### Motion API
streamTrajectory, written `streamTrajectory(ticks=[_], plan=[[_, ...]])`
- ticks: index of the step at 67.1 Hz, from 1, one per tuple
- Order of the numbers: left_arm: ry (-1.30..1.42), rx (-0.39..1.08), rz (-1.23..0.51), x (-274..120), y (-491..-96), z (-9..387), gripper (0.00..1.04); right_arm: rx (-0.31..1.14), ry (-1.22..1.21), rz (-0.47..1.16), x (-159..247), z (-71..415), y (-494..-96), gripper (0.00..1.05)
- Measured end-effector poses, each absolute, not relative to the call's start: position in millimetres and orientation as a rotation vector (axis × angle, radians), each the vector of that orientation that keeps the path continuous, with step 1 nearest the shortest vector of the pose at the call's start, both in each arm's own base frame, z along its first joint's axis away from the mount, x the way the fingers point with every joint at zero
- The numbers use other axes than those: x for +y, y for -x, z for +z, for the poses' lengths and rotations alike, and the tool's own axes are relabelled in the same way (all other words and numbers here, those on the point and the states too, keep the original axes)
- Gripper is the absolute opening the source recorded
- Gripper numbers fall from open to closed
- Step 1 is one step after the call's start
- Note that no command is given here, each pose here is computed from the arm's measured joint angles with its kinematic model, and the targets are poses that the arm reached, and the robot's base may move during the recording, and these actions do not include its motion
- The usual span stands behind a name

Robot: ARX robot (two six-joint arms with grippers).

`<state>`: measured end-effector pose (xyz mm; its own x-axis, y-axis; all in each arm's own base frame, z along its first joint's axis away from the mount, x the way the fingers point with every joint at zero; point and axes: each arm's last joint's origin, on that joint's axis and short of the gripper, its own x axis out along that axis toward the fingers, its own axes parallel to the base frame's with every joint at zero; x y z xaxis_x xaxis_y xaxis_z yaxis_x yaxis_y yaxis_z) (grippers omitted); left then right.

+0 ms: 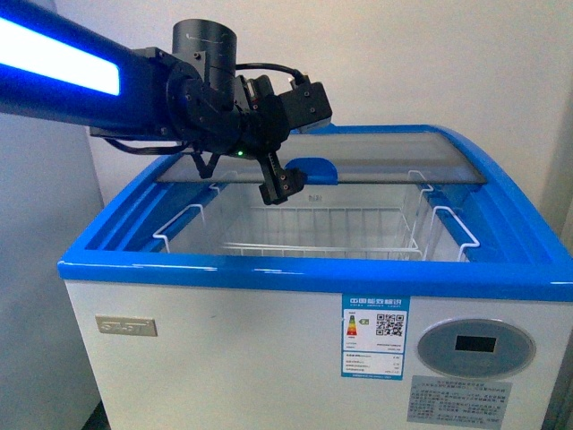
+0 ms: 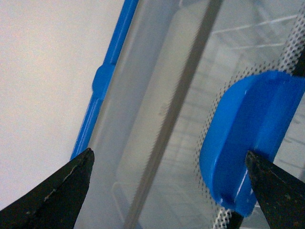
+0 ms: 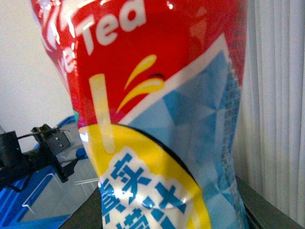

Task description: Put drink in fridge

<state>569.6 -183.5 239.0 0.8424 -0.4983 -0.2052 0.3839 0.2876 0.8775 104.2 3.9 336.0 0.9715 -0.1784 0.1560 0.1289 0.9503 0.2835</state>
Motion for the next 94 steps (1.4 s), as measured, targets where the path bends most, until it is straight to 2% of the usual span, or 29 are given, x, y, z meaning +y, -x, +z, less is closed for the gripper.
streamTrajectory(ticks=[23,32,35,43,51,53,64,75,78,79,82,87,94], plan=[[-1.021,-0.176,-0.325,-185.6,-586.4,235.4,0.97,-0.181,-0.276,-0.157,4.0,336.0,-104.2,0.42],[-0.877,-0.131,-0.241,-186.2,-584.3,244.5,0.97,-0.181,-0.275,-0.154,4.1,336.0,-104.3,0.42],[-0.723,-0.061,-0.1,-175.4,-579.3,259.0,0.97,-0.181,-0.275,-0.155,4.1,336.0,-104.2,0.42],[-0.428,0.023,-0.083,-136.2,-546.9,297.0,0.97,-0.182,-0.276,-0.162,3.8,336.0,-104.1,0.42],[-0.184,0.049,-0.099,-100.3,-492.9,329.4,0.97,-0.182,-0.276,-0.158,4.0,336.0,-104.1,0.42],[-0.103,0.065,-0.112,-88.9,-468.2,334.8,0.97,-0.181,-0.276,-0.155,4.1,336.0,-104.2,0.42],[0.042,0.144,-0.149,-59.4,-386.9,318.1,0.97,-0.181,-0.276,-0.155,4.1,336.0,-104.2,0.42],[0.024,-0.017,-0.039,-19.2,-290.0,282.7,0.74,-0.17,-0.264,-0.147,4.1,335.7,-104.9,0.42],[0.02,-0.022,-0.022,-7.9,-257.3,271.3,0.67,-0.077,-0.207,-0.124,2.7,337.7,-107.3,0.42],[0.02,-0.024,-0.013,-5.7,-249.6,268.0,0.65,0.016,-0.137,-0.065,1.7,341.3,-108.6,0.42],[0.019,-0.032,0.015,-0.2,-224.3,255.7,0.58,0.14,-0.067,-0.005,-0.5,346.3,-109.5,0.42],[0.018,-0.04,0.01,0.5,-199.2,239.4,0.47,0.359,0.135,0.145,-2.8,349.6,-121.4,0.42],[0.014,-0.005,0.003,0.2,-187.5,220.6,0.34,0.416,0.386,0.297,1.0,347.3,-156.5,0.42]])
